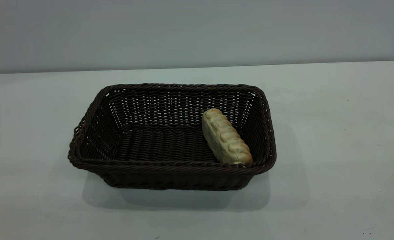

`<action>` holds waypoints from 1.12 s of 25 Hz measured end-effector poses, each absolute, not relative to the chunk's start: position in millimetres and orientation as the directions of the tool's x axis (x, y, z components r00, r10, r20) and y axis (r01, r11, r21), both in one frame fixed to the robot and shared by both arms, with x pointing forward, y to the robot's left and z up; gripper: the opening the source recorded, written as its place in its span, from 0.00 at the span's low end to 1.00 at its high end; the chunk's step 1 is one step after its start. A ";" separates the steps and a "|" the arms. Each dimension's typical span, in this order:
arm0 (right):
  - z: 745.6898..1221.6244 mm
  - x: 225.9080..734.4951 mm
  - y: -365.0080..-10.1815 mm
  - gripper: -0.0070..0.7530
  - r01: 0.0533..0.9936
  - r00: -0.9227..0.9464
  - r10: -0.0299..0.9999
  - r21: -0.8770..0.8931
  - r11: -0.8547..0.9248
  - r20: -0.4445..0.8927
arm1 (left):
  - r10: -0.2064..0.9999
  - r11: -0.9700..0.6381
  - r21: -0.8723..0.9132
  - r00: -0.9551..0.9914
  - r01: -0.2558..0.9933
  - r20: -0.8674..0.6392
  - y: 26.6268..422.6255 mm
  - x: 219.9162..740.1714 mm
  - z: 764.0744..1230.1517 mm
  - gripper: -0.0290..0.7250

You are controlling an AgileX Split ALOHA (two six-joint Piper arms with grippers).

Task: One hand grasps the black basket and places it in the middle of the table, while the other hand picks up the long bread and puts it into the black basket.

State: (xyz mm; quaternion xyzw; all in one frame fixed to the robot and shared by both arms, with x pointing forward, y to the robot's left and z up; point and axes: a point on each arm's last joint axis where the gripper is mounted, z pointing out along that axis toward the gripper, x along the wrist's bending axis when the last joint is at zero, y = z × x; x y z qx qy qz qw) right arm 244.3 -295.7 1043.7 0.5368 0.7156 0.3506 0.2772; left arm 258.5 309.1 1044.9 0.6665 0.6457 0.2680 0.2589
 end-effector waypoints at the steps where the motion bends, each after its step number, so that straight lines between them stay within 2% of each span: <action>1: 1041.4 244.9 -295.5 0.48 0.580 -0.269 0.963 0.795 0.178 -0.019 | 1.000 -0.031 0.684 0.023 0.729 0.020 308.9 257.9 1044.3 0.69; 11: 1039.4 245.9 -295.2 0.48 0.583 -0.268 0.963 0.793 0.174 -0.015 | 1.000 -0.024 0.626 0.027 0.780 0.006 307.8 253.5 1037.8 0.69; 17: 1039.4 245.9 -295.2 0.48 0.583 -0.267 0.964 0.794 0.173 -0.014 | 0.996 -0.087 0.618 0.077 0.781 0.042 307.2 254.8 1033.5 0.69; 28: 1039.5 245.7 -294.3 0.47 0.584 -0.272 0.962 0.794 0.168 -0.004 | 0.994 -0.101 0.618 0.111 0.779 0.023 303.9 254.5 1033.4 0.69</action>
